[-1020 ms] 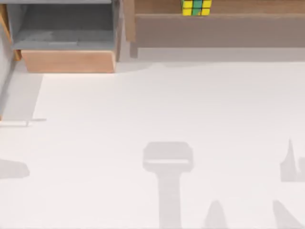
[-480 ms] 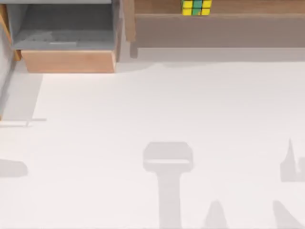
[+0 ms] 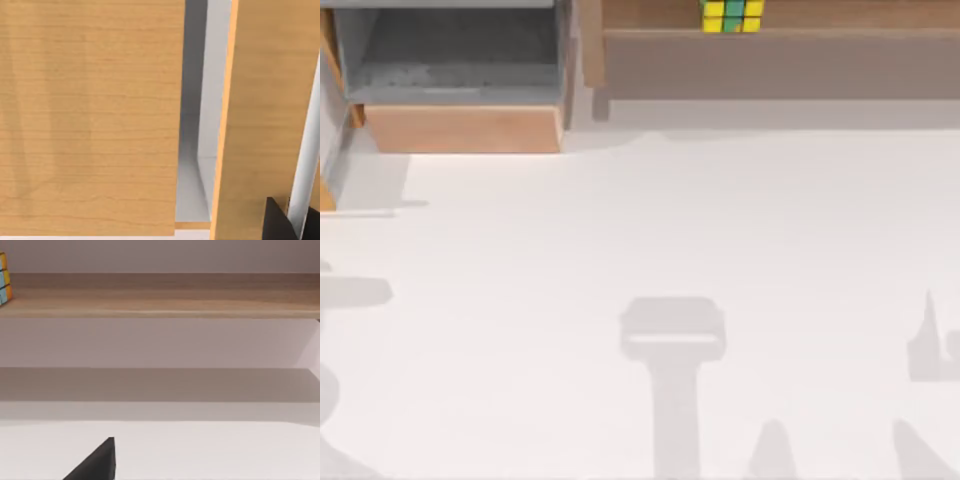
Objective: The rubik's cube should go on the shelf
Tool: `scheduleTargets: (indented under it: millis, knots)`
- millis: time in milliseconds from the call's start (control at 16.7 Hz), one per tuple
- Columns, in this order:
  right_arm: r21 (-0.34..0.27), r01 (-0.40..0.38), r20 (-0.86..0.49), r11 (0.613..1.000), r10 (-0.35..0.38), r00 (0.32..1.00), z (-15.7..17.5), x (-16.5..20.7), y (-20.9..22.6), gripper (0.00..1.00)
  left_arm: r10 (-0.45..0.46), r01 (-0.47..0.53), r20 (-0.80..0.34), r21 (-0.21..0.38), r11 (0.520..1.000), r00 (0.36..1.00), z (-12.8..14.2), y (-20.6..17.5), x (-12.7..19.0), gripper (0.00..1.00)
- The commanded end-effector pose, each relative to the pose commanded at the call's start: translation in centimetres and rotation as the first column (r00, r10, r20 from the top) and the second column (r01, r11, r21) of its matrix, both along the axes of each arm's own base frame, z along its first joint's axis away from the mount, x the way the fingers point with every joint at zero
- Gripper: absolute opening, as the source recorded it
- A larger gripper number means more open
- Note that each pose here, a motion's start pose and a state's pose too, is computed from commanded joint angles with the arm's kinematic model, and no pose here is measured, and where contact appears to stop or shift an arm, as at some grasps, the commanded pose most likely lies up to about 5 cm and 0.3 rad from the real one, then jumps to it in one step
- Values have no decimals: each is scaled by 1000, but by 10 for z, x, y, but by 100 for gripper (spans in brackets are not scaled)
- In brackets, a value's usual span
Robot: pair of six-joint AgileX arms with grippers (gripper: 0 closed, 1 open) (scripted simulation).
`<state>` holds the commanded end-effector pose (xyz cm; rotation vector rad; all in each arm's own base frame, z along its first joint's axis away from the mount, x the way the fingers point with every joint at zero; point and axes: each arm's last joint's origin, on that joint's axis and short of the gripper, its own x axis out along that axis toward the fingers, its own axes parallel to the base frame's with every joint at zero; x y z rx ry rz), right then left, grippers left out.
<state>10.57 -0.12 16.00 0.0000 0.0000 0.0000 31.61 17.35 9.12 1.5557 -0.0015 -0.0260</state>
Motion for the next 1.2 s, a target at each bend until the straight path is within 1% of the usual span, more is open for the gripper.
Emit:
scheduleTargets:
  millis: [300,420,660,780,1080,1200]
  knots:
    - [0,0,0,1000,0,1000,0,0,0,100,5,-5,-7,-5,1000,1000,-2,1,0,0]
    - [0,0,0,1000,0,1000,0,0,0,100,1,-1,-12,-3,1000,1000,-4,1,9,0]
    - [0,0,0,1000,0,1000,0,0,0,100,3,-3,-7,4,1000,1000,-3,2,48,0]
    - [0,0,0,1000,0,1000,0,0,0,100,5,-5,-7,-3,1000,1000,-2,0,60,0]
    - [0,0,0,1000,0,1000,0,0,0,100,7,-7,-11,-7,1000,1000,-2,1,61,0]
    - [0,0,0,1000,0,1000,0,0,0,100,3,-4,-15,-5,1000,1000,-4,1,69,0]
